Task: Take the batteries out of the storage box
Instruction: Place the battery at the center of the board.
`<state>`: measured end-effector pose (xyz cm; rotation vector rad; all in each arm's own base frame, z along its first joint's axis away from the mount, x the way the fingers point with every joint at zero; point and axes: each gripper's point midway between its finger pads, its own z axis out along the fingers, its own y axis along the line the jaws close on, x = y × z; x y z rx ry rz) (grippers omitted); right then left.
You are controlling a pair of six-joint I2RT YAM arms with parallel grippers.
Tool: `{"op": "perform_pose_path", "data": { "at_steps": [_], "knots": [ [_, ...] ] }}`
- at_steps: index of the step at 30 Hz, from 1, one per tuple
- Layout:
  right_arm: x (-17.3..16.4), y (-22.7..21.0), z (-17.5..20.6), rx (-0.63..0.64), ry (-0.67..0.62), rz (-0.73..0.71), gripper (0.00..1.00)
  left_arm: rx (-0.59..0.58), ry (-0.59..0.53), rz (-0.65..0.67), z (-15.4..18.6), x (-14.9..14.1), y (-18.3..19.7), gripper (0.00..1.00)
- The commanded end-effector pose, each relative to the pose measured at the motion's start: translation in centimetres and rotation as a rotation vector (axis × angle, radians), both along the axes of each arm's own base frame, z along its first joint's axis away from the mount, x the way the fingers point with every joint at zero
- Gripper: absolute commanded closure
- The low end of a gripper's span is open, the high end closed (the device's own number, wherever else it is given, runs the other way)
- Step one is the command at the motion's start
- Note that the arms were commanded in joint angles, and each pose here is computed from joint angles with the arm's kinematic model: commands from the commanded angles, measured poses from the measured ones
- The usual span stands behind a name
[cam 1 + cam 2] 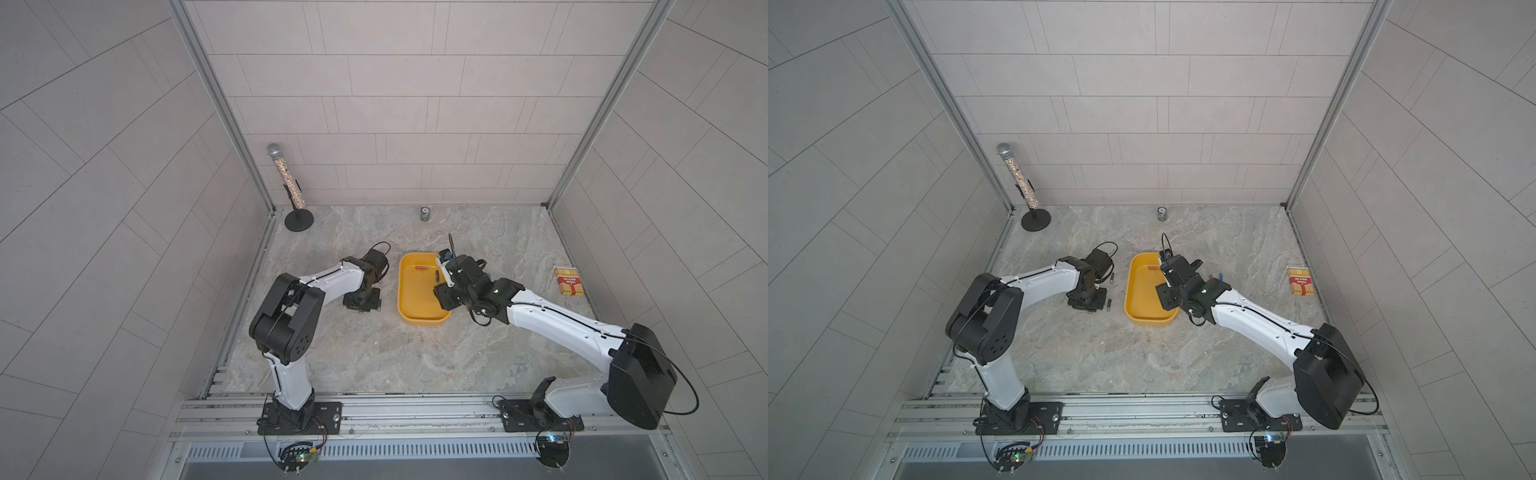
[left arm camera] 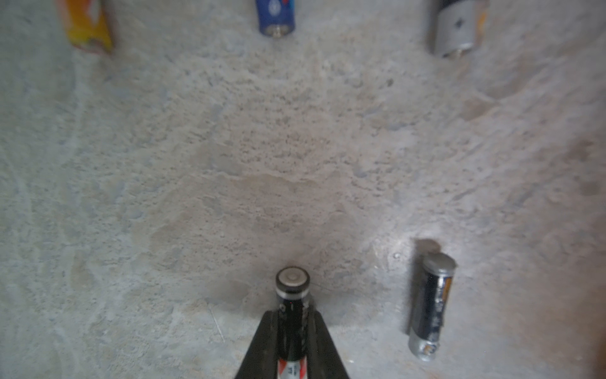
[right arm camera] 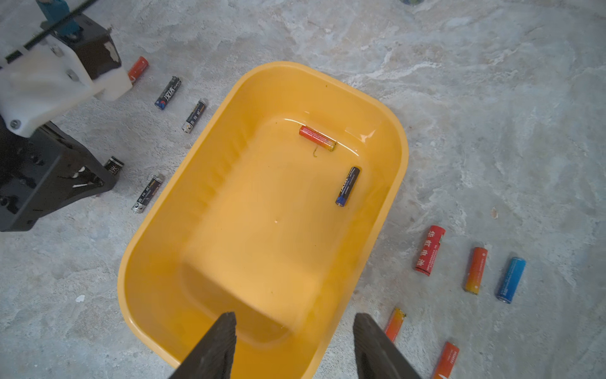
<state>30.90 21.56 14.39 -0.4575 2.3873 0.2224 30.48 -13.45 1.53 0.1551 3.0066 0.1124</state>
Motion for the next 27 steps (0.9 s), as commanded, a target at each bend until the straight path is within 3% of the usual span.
{"op": "perform_pose_path", "data": {
  "at_steps": [1,11,18,27],
  "knots": [
    [0.2,-0.6,-0.3,-0.022,0.011,-0.033,0.39,-0.006,-0.015,0.010,-0.2,0.8,-0.2,0.83],
    [0.9,-0.4,-0.2,-0.040,0.024,-0.042,0.39,-0.003,-0.024,0.006,0.4,1.0,-0.2,0.69],
    [1.4,-0.5,0.3,-0.044,0.021,-0.050,0.39,-0.025,-0.053,0.006,2.0,1.3,-0.4,0.67],
    [5.1,-1.1,-0.8,-0.159,0.118,-0.166,0.40,-0.103,-0.216,0.002,10.1,2.2,-0.8,0.57]
  ]
}}
